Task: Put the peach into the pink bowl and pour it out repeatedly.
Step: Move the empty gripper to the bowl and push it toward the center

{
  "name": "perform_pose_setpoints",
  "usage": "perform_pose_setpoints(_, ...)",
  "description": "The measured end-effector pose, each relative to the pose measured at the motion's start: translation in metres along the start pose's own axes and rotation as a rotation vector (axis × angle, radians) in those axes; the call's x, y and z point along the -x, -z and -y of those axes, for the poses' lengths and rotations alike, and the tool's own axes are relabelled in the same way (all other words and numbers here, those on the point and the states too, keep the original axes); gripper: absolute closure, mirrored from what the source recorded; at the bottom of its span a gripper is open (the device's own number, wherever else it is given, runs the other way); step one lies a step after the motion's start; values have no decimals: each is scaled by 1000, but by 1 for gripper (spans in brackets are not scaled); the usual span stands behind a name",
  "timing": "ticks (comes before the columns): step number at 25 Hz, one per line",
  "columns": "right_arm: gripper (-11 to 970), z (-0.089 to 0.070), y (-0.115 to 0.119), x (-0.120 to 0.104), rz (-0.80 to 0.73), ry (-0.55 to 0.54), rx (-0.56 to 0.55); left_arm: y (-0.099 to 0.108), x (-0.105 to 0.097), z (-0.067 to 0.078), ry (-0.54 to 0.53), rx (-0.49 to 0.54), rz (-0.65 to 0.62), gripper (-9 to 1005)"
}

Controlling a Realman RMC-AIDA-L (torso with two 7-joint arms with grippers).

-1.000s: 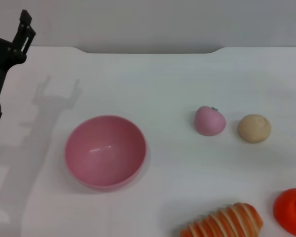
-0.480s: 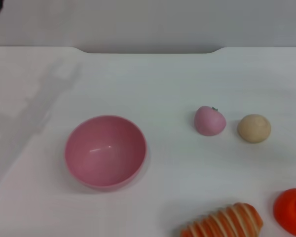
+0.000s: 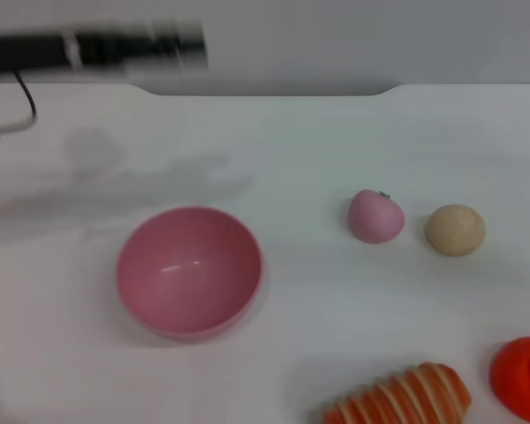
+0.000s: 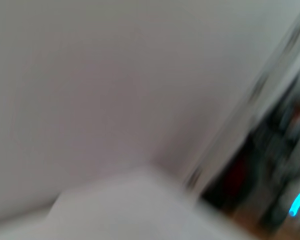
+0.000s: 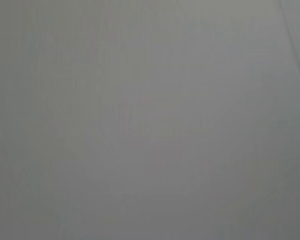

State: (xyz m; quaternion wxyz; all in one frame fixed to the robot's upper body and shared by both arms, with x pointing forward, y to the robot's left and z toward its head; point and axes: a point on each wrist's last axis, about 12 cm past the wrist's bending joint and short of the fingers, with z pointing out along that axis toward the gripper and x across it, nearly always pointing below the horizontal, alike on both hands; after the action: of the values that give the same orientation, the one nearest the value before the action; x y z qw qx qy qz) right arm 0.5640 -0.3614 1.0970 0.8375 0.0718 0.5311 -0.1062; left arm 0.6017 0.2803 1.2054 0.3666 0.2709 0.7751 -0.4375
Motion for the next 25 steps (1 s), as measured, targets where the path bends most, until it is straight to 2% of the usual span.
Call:
perform_pose_setpoints(1,472,0,0,0,0,0,0,0,0,0,0,0,0,203)
perform_pose_setpoints(3,472,0,0,0,1,0,1,-14,-4,3,28,153,-226,206)
perform_pose_setpoints(5,471,0,0,0,1,0,1,-21,-6,6,29,222,-309,208)
perform_pose_setpoints(7,471,0,0,0,0,0,1,-33,-9,13,3,346,-419,211)
perform_pose_setpoints(12,471,0,0,-1,-5,0,1,-44,-11,23,-67,566,-559,217)
perform_pose_setpoints(15,471,1,1,-1,-7,1,0,-49,-14,25,-70,588,-610,220)
perform_pose_setpoints(25,471,1,2,-2,-16,2,-2,-56,-30,15,-3,569,-668,232)
